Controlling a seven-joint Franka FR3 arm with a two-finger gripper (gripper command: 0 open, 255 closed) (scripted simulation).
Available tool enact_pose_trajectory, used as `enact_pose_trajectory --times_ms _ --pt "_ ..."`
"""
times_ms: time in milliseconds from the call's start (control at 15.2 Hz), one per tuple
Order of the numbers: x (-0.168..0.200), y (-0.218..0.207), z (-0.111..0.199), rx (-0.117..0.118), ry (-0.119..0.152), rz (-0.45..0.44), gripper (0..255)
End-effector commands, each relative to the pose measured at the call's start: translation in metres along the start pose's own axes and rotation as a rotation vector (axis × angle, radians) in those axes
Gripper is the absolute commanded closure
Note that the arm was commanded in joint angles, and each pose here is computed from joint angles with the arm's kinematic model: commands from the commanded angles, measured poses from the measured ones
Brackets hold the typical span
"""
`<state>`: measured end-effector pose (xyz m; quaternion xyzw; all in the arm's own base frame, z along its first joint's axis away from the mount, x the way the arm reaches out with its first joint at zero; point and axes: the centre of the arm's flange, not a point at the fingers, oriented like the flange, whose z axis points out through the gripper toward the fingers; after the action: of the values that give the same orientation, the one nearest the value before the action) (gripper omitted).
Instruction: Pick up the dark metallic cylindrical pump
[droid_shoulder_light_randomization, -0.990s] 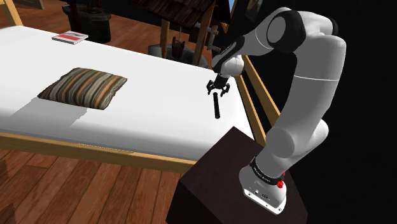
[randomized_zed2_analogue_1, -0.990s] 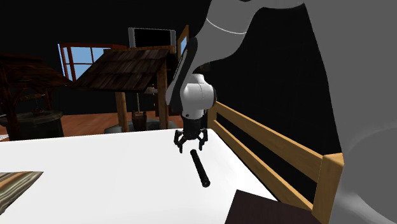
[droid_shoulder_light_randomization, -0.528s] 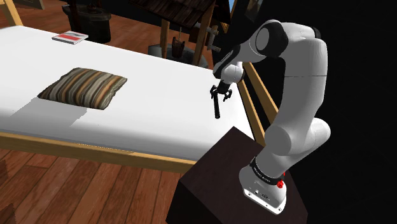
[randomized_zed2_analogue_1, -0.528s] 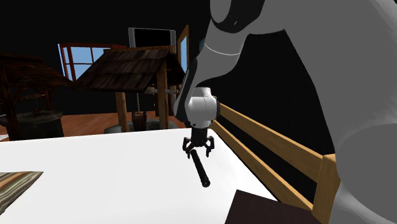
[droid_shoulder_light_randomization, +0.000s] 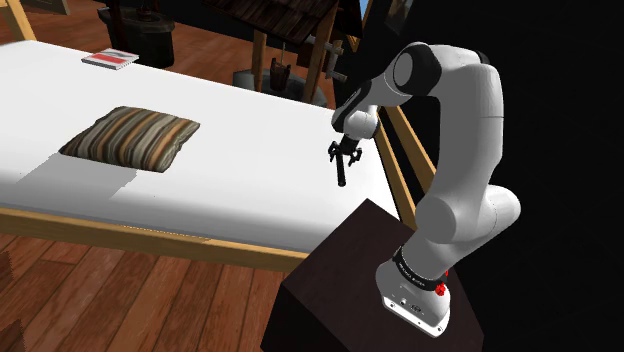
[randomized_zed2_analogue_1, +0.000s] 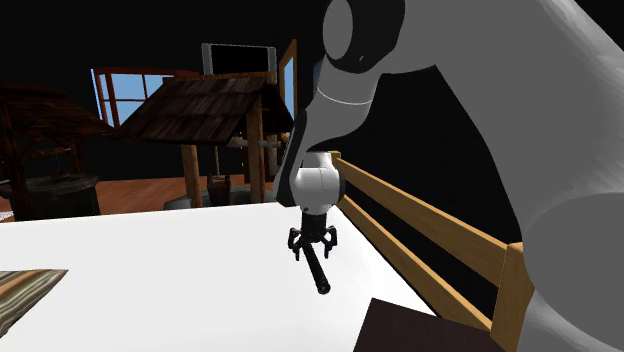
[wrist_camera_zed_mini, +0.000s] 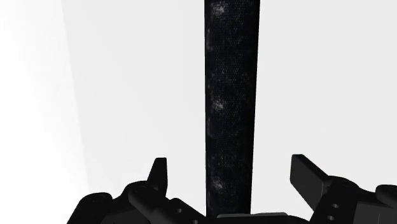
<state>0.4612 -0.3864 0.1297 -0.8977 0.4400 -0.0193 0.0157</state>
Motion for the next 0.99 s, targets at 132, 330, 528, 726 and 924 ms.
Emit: enact_pose_trajectory --times_ms 132,330,528,726,924 --pt "0.000 0.000 0.002 0.000 0.000 0.000 255" --pt "0.000 0.000 0.002 0.000 0.000 0.000 255" --pt "-0.001 0.000 0.002 0.000 0.000 0.000 255" --pt "0.000 -0.001 -0.009 0.000 0.000 0.000 255" --pt "0.000 -0.001 -0.025 0.000 0.000 0.000 255"
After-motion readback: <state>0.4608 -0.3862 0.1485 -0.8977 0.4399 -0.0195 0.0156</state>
